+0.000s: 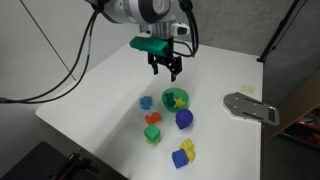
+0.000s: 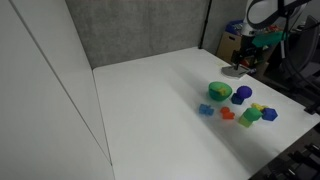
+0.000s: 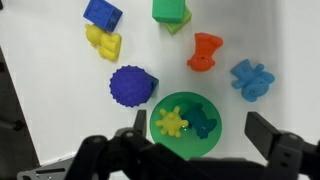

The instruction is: Remove the blue toy from the bowl, then put the yellow toy in the bowl

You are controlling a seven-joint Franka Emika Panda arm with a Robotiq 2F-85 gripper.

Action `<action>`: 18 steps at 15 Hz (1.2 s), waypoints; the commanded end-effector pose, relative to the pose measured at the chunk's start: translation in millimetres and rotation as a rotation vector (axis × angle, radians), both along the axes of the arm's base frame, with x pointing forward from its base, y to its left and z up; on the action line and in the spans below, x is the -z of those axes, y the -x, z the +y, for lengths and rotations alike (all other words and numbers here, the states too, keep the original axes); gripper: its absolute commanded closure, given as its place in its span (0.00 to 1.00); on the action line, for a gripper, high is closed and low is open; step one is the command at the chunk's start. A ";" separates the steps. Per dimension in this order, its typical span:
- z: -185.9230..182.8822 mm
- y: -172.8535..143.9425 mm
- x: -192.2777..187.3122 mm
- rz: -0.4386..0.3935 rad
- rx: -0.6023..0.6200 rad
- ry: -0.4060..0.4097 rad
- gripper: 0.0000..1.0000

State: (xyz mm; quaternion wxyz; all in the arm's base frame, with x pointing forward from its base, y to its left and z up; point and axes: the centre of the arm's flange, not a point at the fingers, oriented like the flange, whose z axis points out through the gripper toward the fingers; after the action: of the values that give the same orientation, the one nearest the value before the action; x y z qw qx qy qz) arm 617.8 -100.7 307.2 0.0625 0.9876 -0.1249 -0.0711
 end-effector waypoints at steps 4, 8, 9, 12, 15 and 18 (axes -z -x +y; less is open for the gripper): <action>20.1 83.7 -84.3 0.000 -0.058 -0.053 0.00; 28.2 120.0 -125.3 -0.041 -0.038 -0.070 0.00; 29.4 128.0 -135.5 -0.056 -0.047 -0.078 0.00; 33.1 142.9 -154.4 -0.094 -0.056 -0.095 0.00; 35.7 152.1 -162.0 -0.122 -0.058 -0.101 0.00; 36.0 143.0 -161.0 -0.115 -0.047 -0.083 0.00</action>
State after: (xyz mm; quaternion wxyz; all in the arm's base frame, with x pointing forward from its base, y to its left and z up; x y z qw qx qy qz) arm 474.8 -64.6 468.2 0.0161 0.9945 -0.1023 -0.0180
